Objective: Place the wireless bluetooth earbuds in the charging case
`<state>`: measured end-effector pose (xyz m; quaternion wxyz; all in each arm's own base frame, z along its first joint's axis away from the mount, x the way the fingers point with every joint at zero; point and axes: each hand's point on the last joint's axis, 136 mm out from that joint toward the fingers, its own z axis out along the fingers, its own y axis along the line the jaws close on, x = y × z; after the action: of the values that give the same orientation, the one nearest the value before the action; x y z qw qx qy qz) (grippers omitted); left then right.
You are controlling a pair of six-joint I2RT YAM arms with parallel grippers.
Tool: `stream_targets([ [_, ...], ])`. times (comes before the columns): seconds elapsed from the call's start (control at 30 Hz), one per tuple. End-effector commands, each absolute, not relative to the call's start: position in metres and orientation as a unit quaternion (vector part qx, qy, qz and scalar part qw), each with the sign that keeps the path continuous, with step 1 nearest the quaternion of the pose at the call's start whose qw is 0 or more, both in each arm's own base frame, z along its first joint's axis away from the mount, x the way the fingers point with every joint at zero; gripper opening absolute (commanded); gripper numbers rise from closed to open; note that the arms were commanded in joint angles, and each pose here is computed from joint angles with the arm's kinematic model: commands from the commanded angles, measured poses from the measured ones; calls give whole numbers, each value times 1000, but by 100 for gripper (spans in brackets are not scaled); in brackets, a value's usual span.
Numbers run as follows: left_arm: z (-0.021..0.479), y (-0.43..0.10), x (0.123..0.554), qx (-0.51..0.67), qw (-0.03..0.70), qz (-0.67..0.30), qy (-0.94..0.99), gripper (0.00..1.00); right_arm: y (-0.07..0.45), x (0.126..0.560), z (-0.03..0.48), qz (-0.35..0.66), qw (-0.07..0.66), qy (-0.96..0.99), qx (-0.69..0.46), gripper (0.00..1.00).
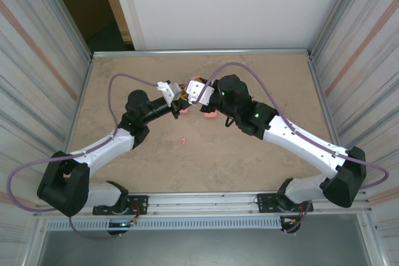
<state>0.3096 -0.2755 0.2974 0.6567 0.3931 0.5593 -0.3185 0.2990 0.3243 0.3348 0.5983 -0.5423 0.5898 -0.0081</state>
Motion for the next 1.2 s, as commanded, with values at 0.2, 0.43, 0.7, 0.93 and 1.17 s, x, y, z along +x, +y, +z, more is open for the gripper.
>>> stream_targets([
  [0.2, 329, -277, 305, 395, 694, -314, 513, 0, 329, 293, 335, 25, 587, 595, -548, 27],
  [0.43, 334, -279, 302, 391, 699, -329, 501, 0, 330, 291, 342, 37, 589, 591, -551, 29],
  [0.7, 340, -276, 296, 386, 707, -336, 488, 0, 330, 286, 350, 62, 592, 585, -551, 31],
  [0.93, 344, -275, 294, 383, 711, -339, 482, 0, 328, 284, 349, 72, 587, 587, -552, 32],
  [1.17, 347, -273, 290, 383, 715, -339, 476, 0, 327, 283, 342, 85, 580, 592, -553, 32],
])
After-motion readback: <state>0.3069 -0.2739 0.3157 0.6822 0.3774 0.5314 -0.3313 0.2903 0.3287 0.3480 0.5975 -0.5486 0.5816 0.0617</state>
